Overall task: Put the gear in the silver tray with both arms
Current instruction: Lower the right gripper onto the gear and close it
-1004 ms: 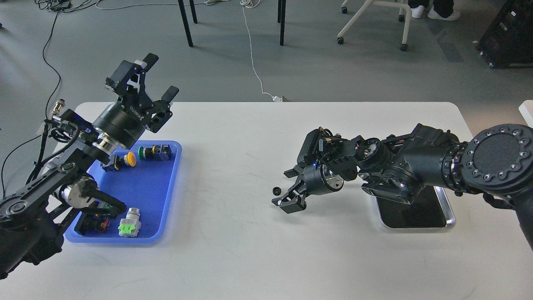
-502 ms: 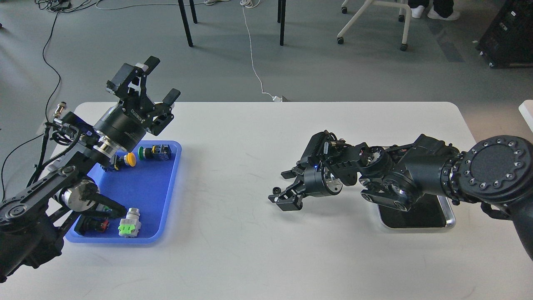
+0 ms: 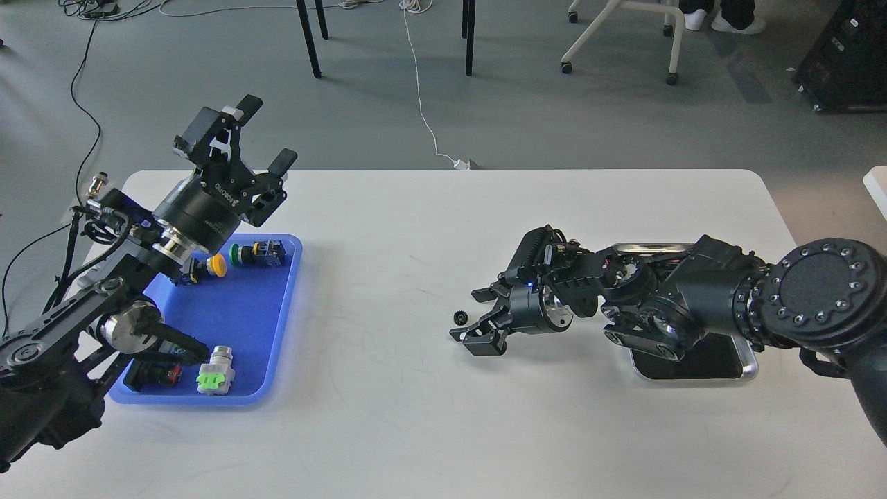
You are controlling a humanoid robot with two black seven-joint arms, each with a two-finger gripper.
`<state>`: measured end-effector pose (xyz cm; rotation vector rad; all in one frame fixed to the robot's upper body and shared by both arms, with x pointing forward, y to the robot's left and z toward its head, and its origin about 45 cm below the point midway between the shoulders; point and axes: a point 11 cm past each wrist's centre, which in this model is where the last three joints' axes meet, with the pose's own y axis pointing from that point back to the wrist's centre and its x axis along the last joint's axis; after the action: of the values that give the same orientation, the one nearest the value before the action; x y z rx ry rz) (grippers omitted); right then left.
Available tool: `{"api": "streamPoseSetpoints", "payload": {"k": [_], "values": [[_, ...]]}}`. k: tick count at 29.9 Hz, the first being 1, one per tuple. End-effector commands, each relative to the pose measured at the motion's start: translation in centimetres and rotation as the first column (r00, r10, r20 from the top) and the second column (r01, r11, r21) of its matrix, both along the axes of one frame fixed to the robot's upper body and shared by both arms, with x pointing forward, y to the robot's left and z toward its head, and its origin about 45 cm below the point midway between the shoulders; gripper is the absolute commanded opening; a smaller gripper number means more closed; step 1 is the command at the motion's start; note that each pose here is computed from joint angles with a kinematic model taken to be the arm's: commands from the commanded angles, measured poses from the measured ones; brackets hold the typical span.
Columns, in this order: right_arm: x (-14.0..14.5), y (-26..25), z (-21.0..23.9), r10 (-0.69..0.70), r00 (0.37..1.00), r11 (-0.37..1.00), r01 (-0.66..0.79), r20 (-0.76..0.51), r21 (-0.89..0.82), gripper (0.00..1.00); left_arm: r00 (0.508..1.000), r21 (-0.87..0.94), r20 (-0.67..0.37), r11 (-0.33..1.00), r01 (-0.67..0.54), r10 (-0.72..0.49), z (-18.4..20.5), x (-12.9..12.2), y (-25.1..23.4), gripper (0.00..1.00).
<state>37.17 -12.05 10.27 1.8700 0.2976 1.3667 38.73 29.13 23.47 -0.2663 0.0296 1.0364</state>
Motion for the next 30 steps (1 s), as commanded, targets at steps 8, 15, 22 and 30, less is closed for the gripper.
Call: {"api": "streamPoseSetpoints", "payload": {"k": [8, 15, 22, 30], "values": [[0.04, 0.26, 0.22, 0.01, 1.0, 1.0, -0.01, 0.023, 0.025, 0.64, 1.0, -0.001, -0.003, 1.0, -0.003, 0.003, -0.14, -0.08, 0.1, 0.98], [0.14, 0.33, 0.33, 0.011, 0.999, 0.999, -0.012, 0.032, 0.033, 0.65, 1.0, -0.002, -0.003, 1.0, -0.002, 0.002, -0.15, -0.08, 0.04, 0.99], [0.11, 0.37, 0.32, 0.009, 0.999, 0.999, -0.01, 0.031, 0.036, 0.64, 1.0, -0.002, -0.003, 1.0, -0.002, 0.002, -0.15, -0.08, 0.04, 0.98], [-0.52, 0.15, -0.46, 0.006, 1.0, 0.999, -0.007, 0.012, 0.033, 0.46, 1.0, -0.003, -0.002, 1.0, -0.003, 0.003, -0.11, -0.07, 0.07, 0.98]]}}
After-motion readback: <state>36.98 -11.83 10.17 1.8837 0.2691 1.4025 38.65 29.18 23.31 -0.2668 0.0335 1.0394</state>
